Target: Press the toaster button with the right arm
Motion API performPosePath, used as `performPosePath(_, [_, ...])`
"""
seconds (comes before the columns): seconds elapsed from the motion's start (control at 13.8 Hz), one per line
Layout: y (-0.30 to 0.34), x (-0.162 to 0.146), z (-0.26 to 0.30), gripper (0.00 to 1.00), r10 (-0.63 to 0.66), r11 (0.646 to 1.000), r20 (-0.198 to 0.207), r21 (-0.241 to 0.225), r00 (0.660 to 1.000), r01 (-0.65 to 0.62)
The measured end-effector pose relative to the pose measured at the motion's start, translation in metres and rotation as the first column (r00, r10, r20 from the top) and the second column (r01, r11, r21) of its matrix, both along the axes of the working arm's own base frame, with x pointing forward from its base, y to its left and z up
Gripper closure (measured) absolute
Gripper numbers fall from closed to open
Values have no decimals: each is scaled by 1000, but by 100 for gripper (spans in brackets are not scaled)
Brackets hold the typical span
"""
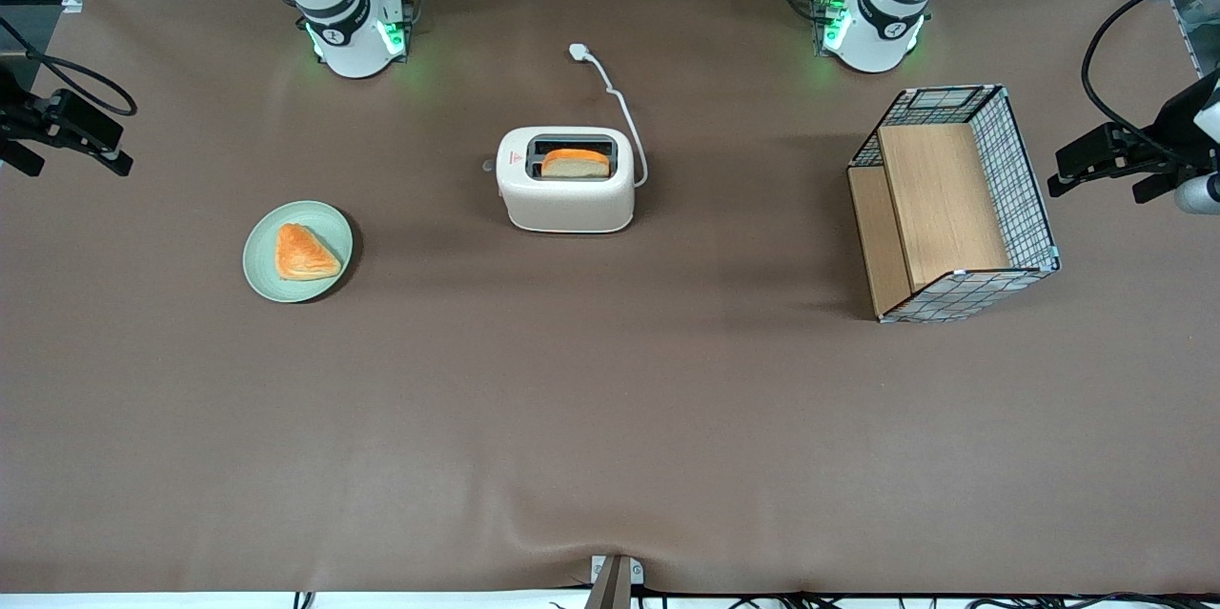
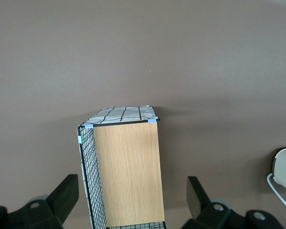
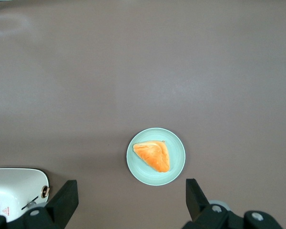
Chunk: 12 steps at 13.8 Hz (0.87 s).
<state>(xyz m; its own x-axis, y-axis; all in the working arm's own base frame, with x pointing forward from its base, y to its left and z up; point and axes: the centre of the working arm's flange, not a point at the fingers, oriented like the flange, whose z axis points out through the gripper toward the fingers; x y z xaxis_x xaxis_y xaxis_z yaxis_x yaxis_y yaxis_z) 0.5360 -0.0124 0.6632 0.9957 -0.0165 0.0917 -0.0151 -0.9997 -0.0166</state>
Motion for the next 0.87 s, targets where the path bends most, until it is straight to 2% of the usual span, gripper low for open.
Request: performPosePath(0.87, [-12, 2, -5, 0, -16, 1000, -10, 0, 1000, 16])
